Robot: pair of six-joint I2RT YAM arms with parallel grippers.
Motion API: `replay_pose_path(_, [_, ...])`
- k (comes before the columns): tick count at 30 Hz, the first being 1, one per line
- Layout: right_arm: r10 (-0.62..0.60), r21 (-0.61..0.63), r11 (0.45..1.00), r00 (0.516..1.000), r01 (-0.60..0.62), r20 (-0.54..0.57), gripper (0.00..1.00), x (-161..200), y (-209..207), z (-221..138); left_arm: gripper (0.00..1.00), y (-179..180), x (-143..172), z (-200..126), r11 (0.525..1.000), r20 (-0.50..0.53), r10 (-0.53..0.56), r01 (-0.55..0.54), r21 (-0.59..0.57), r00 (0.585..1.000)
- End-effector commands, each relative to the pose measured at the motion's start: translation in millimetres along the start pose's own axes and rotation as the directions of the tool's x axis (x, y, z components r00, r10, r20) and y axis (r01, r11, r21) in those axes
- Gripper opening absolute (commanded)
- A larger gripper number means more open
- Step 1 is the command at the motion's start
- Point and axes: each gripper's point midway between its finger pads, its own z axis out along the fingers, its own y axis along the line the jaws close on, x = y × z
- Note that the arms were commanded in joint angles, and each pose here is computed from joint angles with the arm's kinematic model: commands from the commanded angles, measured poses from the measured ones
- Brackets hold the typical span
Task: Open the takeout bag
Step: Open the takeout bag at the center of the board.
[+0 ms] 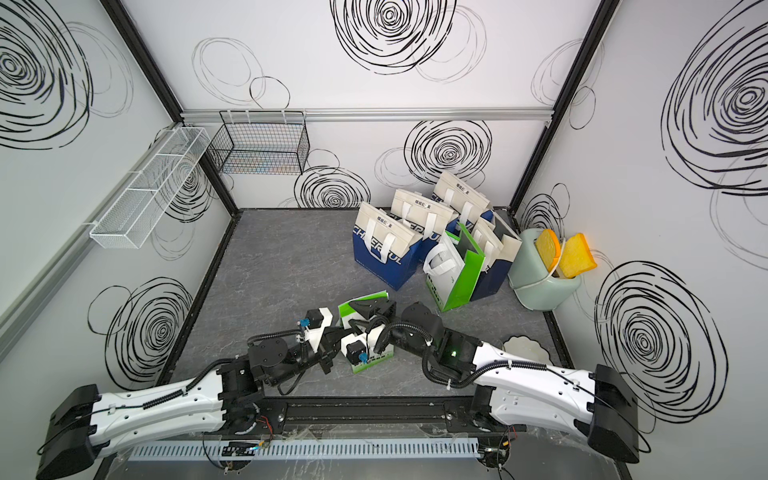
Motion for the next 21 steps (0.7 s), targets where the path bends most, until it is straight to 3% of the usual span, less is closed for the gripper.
replay_pose_path(1, [-0.040,0.101,0.994,0.999,0.040,-0.004,0.55,-7.0,-25.9,2.4,0.00,-15.5,-21.5,-1.3,0.997,0.075,0.001,-0.007,0.073,0.997])
replay_pose_path(10, [-0.073,0.212,0.974,0.996,0.083,-0.053,0.57,-4.8,-45.6,5.9,0.00,-16.5,-19.7,-1.2,0.997,0.069,-0.001,-0.005,0.080,0.998])
replay_pose_path(21, [-0.137,0.213,0.964,0.984,0.159,-0.113,0.57,7.3,-37.9,9.5,0.00,-17.7,-21.6,-1.5,0.996,0.071,-0.001,-0.005,0.085,0.997])
